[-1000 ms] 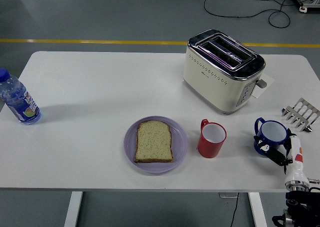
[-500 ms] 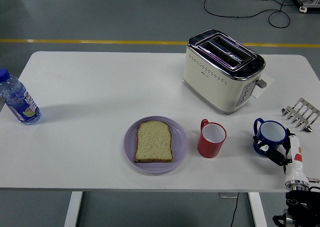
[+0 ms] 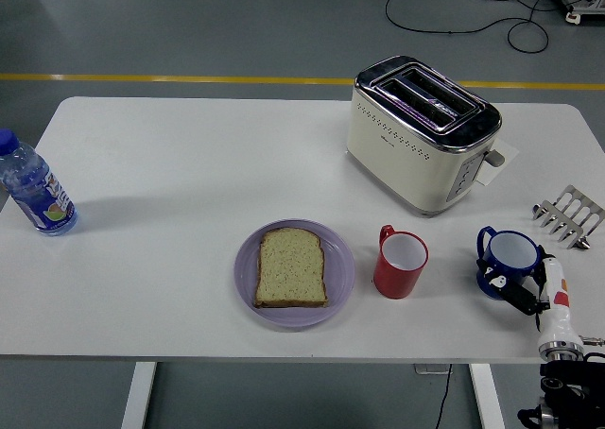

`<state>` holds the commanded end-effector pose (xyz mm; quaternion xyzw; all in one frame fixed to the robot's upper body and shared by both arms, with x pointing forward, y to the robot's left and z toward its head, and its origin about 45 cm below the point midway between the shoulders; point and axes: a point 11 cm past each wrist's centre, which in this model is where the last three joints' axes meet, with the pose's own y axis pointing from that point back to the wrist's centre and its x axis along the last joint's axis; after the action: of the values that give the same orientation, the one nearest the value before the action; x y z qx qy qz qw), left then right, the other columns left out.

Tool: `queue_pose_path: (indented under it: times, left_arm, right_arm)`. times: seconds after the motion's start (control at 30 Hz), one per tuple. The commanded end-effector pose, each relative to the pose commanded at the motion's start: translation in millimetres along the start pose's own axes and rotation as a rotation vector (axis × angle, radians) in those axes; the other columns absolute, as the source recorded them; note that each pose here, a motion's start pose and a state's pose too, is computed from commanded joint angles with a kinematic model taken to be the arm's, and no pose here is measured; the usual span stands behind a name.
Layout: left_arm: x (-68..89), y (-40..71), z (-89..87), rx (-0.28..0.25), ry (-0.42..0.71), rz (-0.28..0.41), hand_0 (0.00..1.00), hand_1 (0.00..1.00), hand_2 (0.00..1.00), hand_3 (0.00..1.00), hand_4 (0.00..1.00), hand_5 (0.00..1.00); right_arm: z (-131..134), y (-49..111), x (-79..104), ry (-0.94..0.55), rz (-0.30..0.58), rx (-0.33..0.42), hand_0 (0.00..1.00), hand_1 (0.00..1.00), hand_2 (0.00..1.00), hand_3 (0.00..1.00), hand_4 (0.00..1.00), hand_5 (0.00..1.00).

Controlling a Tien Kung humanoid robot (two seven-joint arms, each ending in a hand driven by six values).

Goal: Pick up the cup,pour liquid into bread,place the cup on the desk

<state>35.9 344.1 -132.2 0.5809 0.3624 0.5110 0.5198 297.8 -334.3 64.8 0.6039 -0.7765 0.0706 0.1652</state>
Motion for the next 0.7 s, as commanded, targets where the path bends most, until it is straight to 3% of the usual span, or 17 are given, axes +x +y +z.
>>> queue_pose_path:
  times: [0.07,0.1,0.27,0.3,0.47,0.5,0.67,0.7]
  left_arm:
    - [0.0,0.0,0.1,0.0,-0.002,0.0,0.648,0.612,0.606,0.526,0.302,0.739]
    - [0.0,0.0,0.1,0.0,-0.002,0.0,0.648,0.612,0.606,0.526,0.302,0.738]
    - [-0.1,0.0,-0.6,0.002,-0.003,-0.001,0.648,0.612,0.606,0.526,0.302,0.738]
    - [-0.1,0.0,-0.6,0.002,-0.004,-0.001,0.647,0.612,0.607,0.526,0.302,0.737]
    - [0.1,0.0,-0.7,0.002,-0.004,-0.001,0.647,0.612,0.607,0.526,0.302,0.737]
    - [0.1,0.0,-0.7,0.002,-0.004,0.0,0.65,0.612,0.607,0.526,0.302,0.738]
    - [0.3,0.0,0.1,0.001,-0.005,0.0,0.65,0.612,0.607,0.526,0.302,0.738]
    - [0.4,0.0,0.3,0.0,-0.005,0.0,0.649,0.614,0.607,0.527,0.302,0.738]
  right_arm:
    - [0.1,0.2,0.7,0.003,0.002,0.003,0.684,0.546,0.652,0.705,0.838,0.191]
    - [0.0,0.3,1.0,0.003,0.004,0.005,0.905,0.679,0.798,0.955,0.97,0.237]
    - [-1.3,0.5,1.8,0.006,0.008,0.016,0.905,0.679,0.798,0.955,0.97,0.237]
    - [-0.7,0.7,1.6,0.006,0.006,0.013,0.926,0.729,0.866,0.99,0.968,0.215]
    - [-0.5,1.2,0.1,0.001,-0.009,0.012,0.926,0.729,0.866,0.99,0.968,0.215]
    - [-0.5,1.3,-0.1,0.0,-0.012,0.013,0.961,0.814,0.913,0.998,0.996,0.245]
    - [-7.7,1.9,2.5,-0.003,-0.008,0.039,0.961,0.814,0.913,0.998,0.996,0.245]
    - [-9.4,2.4,4.0,-0.001,-0.005,0.045,0.998,0.871,0.959,0.998,0.993,0.231]
